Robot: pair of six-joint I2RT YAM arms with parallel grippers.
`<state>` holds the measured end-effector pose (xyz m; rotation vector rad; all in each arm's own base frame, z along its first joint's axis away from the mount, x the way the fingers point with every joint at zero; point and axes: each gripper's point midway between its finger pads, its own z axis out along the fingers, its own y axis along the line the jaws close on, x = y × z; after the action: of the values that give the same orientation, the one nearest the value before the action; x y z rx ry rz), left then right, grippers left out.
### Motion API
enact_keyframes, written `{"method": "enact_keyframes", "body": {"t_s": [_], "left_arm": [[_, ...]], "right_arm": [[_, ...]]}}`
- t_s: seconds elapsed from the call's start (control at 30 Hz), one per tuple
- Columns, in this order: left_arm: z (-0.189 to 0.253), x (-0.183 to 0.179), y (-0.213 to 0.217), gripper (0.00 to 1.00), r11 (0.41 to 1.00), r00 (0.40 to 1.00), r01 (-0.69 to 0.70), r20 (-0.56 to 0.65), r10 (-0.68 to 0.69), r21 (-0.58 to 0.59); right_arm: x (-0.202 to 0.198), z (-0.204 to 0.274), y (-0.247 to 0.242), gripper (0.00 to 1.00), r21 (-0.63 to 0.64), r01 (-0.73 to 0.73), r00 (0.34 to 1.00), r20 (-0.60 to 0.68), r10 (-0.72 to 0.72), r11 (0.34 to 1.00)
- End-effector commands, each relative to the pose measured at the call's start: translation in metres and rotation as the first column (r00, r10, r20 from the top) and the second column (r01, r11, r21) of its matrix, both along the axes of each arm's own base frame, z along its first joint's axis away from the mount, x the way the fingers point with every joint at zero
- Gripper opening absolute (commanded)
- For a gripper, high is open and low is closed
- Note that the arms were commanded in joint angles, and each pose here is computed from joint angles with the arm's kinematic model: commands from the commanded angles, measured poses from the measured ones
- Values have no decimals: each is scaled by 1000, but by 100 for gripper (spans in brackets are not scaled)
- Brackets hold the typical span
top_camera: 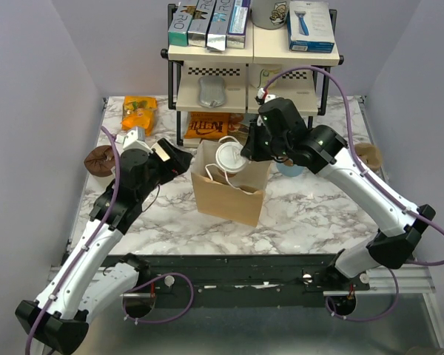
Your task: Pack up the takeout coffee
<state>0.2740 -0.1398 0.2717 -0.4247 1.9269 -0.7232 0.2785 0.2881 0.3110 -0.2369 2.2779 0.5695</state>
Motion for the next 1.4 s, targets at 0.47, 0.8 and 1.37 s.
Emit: {"method": "enact_keyframes", "body": {"t_s": [0.47,0.8,1.37], "left_arm": [[9,6,-28,99,986,986,159,65,-155,-52],[6,7,-33,99,981,981,187,70,-182,-60],[12,-1,-71,99,905,903,419,137,-407,-76]], "right_arm": [[-2,0,-30,1,-3,151,988,30,-151,988],[-10,2,-41,1,42,173,985,11,-173,984],[1,-17,-64,1,46,268,963,-20,-268,962]]}}
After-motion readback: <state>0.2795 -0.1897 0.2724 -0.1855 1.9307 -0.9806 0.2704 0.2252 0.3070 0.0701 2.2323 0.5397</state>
